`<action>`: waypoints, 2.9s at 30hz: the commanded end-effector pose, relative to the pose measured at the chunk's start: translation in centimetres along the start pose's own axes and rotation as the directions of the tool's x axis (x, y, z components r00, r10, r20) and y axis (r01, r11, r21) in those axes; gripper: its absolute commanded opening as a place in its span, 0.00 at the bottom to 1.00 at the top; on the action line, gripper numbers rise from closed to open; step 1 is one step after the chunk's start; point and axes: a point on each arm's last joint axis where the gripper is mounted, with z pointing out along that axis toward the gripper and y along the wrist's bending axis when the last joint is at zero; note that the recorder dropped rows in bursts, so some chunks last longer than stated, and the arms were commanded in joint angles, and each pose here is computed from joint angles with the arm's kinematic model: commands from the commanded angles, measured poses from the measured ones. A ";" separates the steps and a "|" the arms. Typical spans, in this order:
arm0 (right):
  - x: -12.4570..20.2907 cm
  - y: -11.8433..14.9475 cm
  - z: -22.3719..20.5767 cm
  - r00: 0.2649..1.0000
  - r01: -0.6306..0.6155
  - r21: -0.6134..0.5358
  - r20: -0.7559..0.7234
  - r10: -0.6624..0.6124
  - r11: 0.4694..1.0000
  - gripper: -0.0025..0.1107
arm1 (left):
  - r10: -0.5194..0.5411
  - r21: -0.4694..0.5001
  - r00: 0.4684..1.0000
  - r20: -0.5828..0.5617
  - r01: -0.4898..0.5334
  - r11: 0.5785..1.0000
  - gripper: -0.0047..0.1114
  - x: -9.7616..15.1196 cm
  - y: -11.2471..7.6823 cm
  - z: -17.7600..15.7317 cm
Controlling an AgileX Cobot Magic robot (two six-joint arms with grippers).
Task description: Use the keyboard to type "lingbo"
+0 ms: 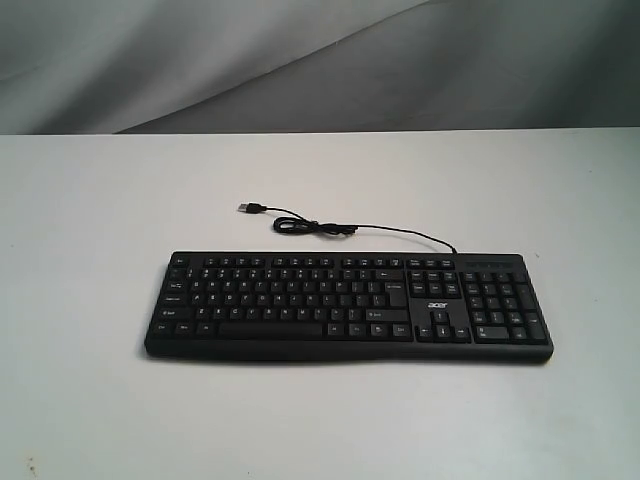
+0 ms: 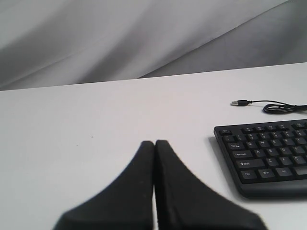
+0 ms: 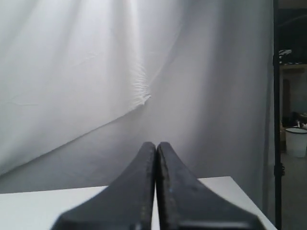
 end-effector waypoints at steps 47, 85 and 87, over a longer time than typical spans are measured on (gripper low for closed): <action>5.2 21.7 20.6 0.334 -0.377 -0.491 -0.863 -0.379 0.786 0.02 | -0.012 0.001 1.000 0.003 0.012 1.000 0.04 0.1 0.0 0.0; 14.6 26.5 23.2 0.202 -0.269 -0.491 -0.870 -0.451 0.828 0.02 | -0.012 0.001 1.000 0.003 0.012 1.000 0.04 0.1 0.0 0.0; 14.6 26.5 23.2 0.204 -0.270 -0.488 -0.872 -0.446 0.830 0.02 | -0.012 0.001 1.000 0.003 0.012 1.000 0.04 0.1 0.0 0.0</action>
